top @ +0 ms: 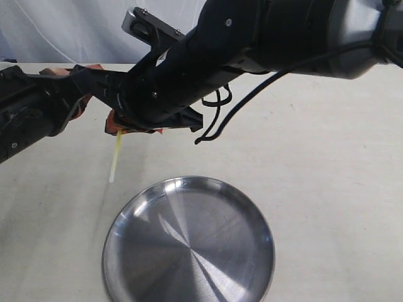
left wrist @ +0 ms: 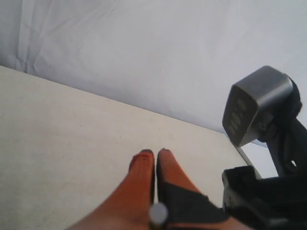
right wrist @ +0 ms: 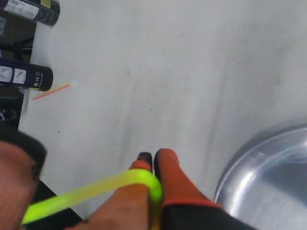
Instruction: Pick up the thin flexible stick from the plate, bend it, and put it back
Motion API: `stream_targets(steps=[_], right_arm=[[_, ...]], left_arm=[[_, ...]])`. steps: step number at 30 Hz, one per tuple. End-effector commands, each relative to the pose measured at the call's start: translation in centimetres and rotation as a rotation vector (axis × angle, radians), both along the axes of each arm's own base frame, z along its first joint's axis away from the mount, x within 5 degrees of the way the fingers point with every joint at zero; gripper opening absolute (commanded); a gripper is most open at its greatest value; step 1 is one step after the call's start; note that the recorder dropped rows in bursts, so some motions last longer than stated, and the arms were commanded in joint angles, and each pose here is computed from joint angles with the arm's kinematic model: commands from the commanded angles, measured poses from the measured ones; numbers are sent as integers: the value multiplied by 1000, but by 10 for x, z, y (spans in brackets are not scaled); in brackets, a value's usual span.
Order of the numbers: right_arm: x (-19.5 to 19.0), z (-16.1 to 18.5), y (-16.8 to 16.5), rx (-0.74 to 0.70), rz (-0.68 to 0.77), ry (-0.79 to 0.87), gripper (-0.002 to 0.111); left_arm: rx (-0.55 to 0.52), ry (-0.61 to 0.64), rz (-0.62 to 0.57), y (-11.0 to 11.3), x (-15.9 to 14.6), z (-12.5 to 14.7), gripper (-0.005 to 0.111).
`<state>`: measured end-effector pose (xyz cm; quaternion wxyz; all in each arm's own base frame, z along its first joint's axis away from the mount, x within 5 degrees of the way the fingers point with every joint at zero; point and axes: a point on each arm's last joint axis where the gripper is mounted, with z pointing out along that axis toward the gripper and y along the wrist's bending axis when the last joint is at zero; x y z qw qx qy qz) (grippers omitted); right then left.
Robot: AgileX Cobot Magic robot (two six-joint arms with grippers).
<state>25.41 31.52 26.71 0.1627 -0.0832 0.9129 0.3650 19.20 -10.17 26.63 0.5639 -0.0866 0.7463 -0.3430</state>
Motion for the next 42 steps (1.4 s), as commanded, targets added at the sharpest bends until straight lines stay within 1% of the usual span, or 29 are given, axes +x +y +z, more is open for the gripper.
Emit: stream_targets(steps=[1, 10, 31, 42], right_arm=[[15, 13, 1, 124, -129, -54, -1], [15, 15, 3, 172, -165, -21, -1], [19, 18, 3, 214, -225, -19, -1], [25, 21, 1, 278, -294, 20, -1]], left_arm=[[79, 20, -59, -4, -5, -7, 0], [87, 25, -64, -5, -5, -7, 0], [103, 28, -74, -5, -5, -8, 0], [104, 30, -74, -5, -5, -8, 0]])
